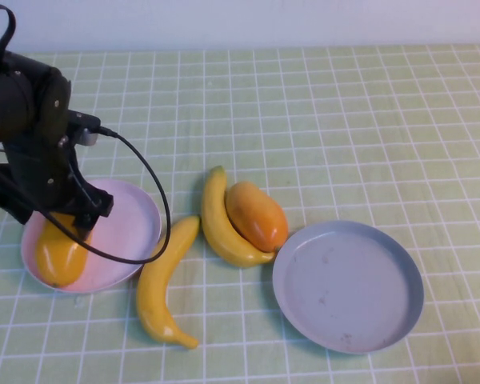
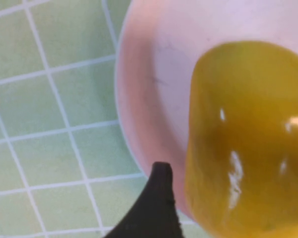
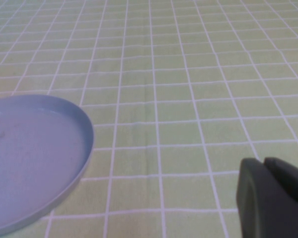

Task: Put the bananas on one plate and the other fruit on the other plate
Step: Put one type of fruit in the left plate

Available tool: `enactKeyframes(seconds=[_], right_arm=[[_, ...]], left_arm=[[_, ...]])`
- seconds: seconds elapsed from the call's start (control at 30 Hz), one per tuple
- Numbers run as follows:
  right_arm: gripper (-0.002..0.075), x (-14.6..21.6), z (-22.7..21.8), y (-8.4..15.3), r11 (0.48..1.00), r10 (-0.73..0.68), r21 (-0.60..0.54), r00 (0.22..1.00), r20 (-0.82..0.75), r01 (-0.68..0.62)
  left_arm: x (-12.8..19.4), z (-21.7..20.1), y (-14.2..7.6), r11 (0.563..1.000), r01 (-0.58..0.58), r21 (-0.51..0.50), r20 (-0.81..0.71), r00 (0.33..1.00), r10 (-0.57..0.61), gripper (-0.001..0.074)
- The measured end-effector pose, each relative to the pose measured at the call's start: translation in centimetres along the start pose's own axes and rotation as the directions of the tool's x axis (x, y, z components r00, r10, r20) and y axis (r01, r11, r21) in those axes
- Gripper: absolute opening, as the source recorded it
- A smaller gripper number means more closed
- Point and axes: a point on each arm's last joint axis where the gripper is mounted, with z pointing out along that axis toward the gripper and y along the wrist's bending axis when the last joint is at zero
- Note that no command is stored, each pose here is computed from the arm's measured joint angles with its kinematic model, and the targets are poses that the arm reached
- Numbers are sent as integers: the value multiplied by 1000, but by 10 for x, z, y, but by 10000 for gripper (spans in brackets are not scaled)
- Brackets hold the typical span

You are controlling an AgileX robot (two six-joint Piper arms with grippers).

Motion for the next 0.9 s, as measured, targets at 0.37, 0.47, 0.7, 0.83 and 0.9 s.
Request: enactKeyframes(seconds=[0.37,0.47,0.7,0.83,0.9], right_arm=[[-15,0,0,0,1000,0,0,1000,0,0],[-15,0,0,0,1000,0,0,1000,0,0],[-15,0,0,0,1000,0,0,1000,0,0],[-15,0,0,0,1000,0,0,1000,0,0],[-15,0,0,0,1000,0,0,1000,0,0]], left_arm=[[-8,-26,-20,999,-18,31,4,1000,18,658],[-13,-40,-49,995,-89,52,66,994,85,658],[-19,-77,-126,949,-296,112,310,917,250,658],[-17,-94,-149,877,-476,72,385,824,416,658],[-17,-101,-152,810,-585,31,407,748,525,650]])
